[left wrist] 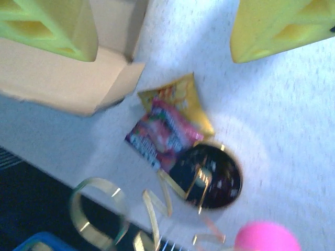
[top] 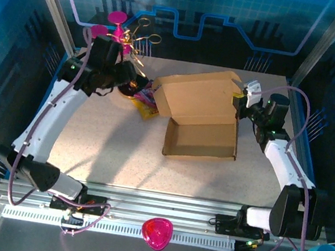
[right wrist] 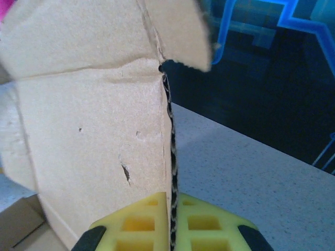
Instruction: Fold the paper box
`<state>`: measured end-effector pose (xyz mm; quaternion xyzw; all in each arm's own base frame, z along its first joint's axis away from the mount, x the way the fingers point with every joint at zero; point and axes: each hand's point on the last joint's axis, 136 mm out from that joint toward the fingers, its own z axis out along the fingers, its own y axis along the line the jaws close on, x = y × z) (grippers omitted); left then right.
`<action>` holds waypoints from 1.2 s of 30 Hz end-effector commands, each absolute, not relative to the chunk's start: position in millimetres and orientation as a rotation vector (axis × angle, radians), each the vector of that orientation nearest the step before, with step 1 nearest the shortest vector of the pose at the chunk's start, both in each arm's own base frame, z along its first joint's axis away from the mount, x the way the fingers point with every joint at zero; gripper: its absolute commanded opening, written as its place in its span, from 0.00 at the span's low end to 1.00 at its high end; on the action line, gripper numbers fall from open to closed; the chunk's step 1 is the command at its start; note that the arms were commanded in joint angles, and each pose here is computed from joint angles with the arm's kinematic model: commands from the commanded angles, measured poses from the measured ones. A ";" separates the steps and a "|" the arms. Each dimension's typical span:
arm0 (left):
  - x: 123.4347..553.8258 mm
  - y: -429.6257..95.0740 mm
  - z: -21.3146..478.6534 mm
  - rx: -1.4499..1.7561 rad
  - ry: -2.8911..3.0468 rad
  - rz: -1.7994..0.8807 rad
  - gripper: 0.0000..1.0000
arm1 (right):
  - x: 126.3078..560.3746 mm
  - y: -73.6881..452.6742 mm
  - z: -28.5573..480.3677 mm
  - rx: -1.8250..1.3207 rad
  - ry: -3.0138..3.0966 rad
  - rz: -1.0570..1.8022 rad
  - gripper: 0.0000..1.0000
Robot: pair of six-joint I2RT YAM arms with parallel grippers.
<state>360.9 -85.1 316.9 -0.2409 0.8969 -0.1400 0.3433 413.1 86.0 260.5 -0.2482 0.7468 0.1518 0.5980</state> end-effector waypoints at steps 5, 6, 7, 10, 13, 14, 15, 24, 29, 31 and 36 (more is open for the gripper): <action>346.3 -108.4 230.7 -1.016 2.395 -0.820 0.31 | 406.3 86.3 278.1 -0.587 1.633 0.404 0.00; 345.8 -107.6 219.4 -1.055 2.390 -0.839 0.31 | 406.3 87.1 277.2 -0.591 1.633 0.410 0.00; 346.4 -108.0 209.7 -1.080 2.383 -0.861 0.31 | 406.2 87.9 276.1 -0.595 1.635 0.416 0.00; 361.2 -120.6 196.9 -1.018 2.305 -1.008 0.38 | 405.3 89.4 274.1 -0.603 1.640 0.425 0.00; 374.3 -130.3 186.1 -0.837 2.286 -1.021 0.47 | 404.7 90.0 272.7 -0.611 1.645 0.427 0.00; 379.0 -135.4 184.1 -0.753 2.287 -1.023 0.50 | 404.7 90.0 271.4 -0.613 1.649 0.427 0.00; 383.0 -139.8 182.6 -0.688 2.289 -1.019 0.52 | 404.6 90.1 270.0 -0.613 1.653 0.431 0.00; 419.7 -178.4 178.2 -0.281 2.215 -0.975 0.59 | 405.7 91.5 265.2 -0.618 1.671 0.445 0.00; 433.7 -181.9 165.5 -0.213 2.182 -0.904 0.59 | 406.3 93.6 262.1 -0.628 1.682 0.453 0.00; 437.6 -184.4 165.7 -0.190 2.154 -0.904 0.60 | 406.5 93.9 260.6 -0.631 1.684 0.457 0.00; 444.2 -193.1 160.6 -0.141 2.104 -0.895 0.59 | 410.8 95.3 267.5 -0.639 1.670 0.462 0.00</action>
